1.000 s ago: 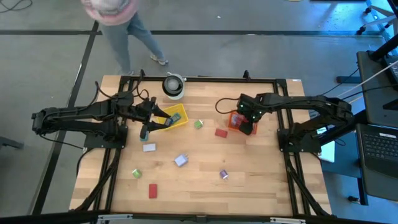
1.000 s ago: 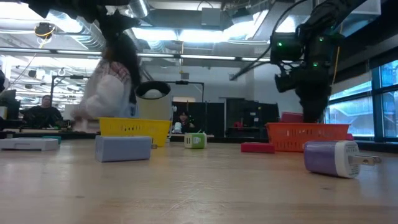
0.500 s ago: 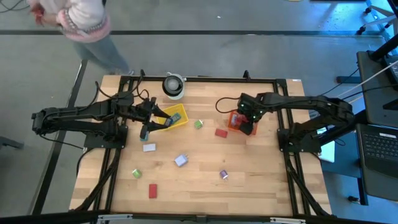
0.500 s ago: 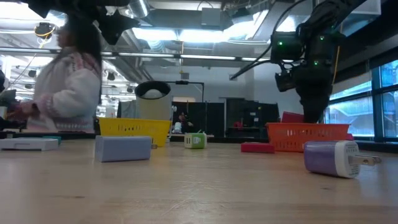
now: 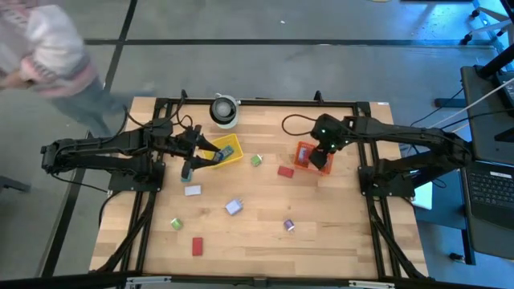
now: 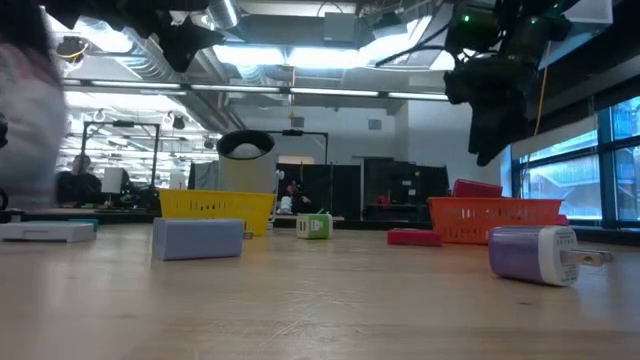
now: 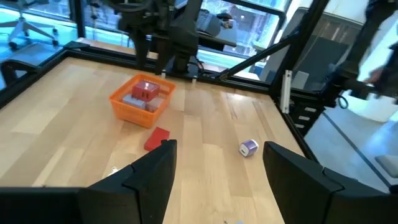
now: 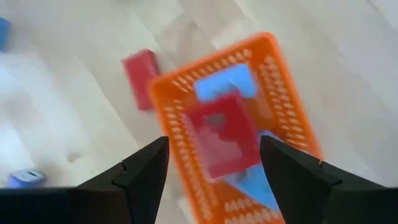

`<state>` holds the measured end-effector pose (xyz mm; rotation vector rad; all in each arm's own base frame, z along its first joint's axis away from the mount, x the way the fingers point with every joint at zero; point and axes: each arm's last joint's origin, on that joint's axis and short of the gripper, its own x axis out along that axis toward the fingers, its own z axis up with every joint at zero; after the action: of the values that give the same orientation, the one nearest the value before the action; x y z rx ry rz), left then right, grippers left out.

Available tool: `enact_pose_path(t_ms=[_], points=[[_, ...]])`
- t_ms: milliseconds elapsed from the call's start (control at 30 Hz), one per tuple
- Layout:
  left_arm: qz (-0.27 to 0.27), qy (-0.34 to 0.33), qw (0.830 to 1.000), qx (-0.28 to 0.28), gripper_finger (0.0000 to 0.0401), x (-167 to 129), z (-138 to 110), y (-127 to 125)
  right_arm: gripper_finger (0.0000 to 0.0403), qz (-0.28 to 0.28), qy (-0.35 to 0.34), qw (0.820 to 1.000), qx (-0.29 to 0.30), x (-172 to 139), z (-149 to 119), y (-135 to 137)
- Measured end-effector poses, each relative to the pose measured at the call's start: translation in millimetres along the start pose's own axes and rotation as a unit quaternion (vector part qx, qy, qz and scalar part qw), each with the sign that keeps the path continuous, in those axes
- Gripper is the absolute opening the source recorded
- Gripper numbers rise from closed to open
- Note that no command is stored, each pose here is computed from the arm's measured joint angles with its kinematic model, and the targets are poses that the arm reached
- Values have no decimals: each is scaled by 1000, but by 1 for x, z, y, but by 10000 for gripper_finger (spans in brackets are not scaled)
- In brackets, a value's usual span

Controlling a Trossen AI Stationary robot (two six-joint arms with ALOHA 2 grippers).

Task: Pick & Place Office items
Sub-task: Put the top red digital clock into the yellow bin

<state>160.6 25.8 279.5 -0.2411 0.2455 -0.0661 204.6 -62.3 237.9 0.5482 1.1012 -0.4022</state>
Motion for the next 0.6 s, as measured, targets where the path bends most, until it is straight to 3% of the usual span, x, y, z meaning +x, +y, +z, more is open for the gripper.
enact_pose_path(t_ms=[233,433,600], points=[[50,3,997,-64,235,0,-2,3,253,60,-75,995,-21,0,0,43],[50,24,995,-83,235,4,-7,3,253,53,-128,990,-12,-2,-16,79],[41,38,996,-72,235,28,-11,3,253,16,-194,981,-11,-6,-31,100]])
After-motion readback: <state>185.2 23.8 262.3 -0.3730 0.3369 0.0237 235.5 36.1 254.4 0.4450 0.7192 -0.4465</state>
